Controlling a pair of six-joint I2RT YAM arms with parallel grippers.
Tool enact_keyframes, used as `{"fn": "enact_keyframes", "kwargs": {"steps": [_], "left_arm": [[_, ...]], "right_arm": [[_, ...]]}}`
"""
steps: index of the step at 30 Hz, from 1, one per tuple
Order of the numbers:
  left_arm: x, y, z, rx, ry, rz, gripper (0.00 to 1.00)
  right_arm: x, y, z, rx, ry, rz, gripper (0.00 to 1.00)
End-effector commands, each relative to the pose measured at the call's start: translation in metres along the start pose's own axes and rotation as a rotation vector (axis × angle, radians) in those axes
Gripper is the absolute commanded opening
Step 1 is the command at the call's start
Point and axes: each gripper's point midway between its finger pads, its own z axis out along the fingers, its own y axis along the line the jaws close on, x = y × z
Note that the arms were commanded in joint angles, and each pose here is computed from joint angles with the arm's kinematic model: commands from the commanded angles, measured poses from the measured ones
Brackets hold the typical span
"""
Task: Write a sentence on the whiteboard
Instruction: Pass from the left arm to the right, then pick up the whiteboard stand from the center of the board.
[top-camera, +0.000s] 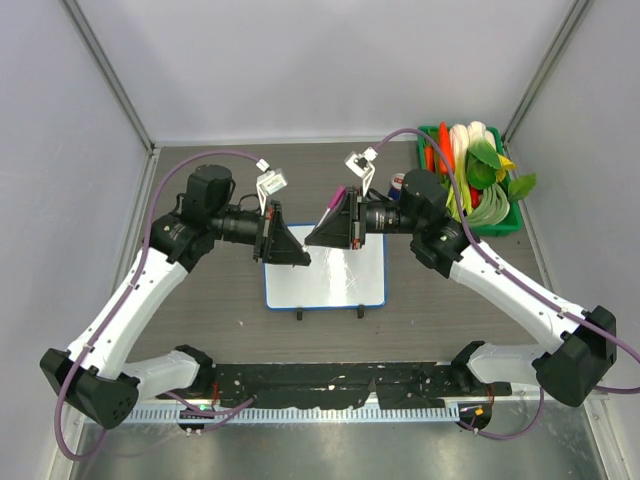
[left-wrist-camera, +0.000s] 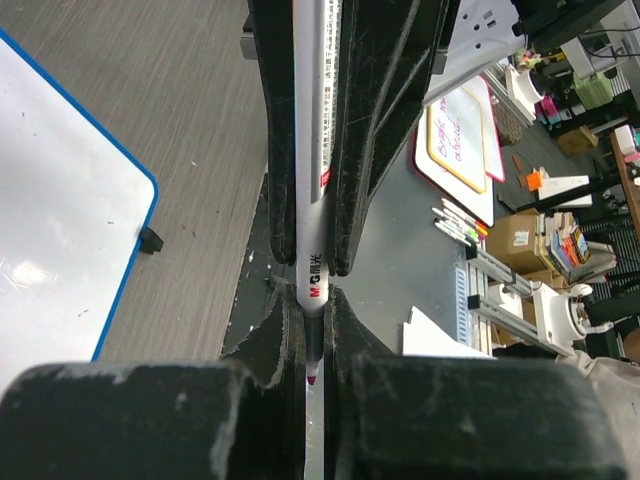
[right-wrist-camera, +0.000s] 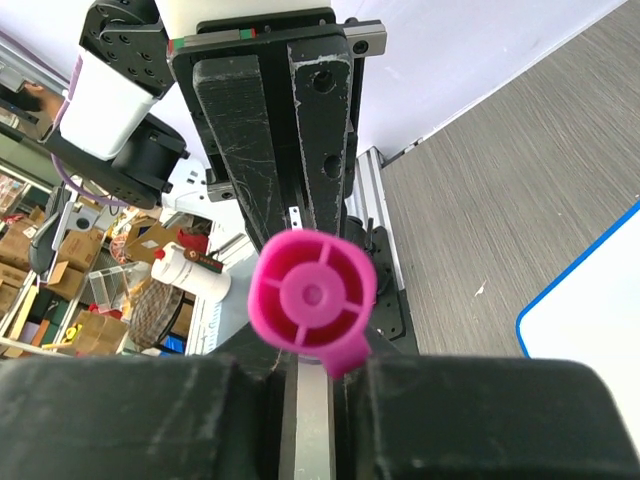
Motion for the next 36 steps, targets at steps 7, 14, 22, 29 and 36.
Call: {"fn": "enact_keyframes", "kwargs": {"steps": [7, 14, 22, 29, 36], "left_arm": [[-0.001, 0.008, -0.004, -0.088, -0.025, 0.011, 0.56], [0.0, 0.025, -0.017, -0.267, -0.118, -0.015, 0.91], [0.064, 0.09, -0.029, -0.605, -0.073, -0.279, 0.92], [0.138, 0.13, -0.017, -0.905, -0.056, -0.418, 0.89], [0.17, 0.147, 0.011, -1.003, -0.078, -0.411, 0.81]], "right_arm": [[-0.006, 0.016, -0.008, -0.008, -0.047, -0.06, 0.01], [-0.007, -0.033, -0.022, 0.279, -0.119, -0.025, 0.01], [-0.009, -0.105, -0.085, 0.664, -0.306, 0.096, 0.01], [0.003, -0.13, -0.122, 0.733, -0.363, 0.189, 0.01], [0.012, -0.136, -0.128, 0.754, -0.361, 0.202, 0.01]]}}
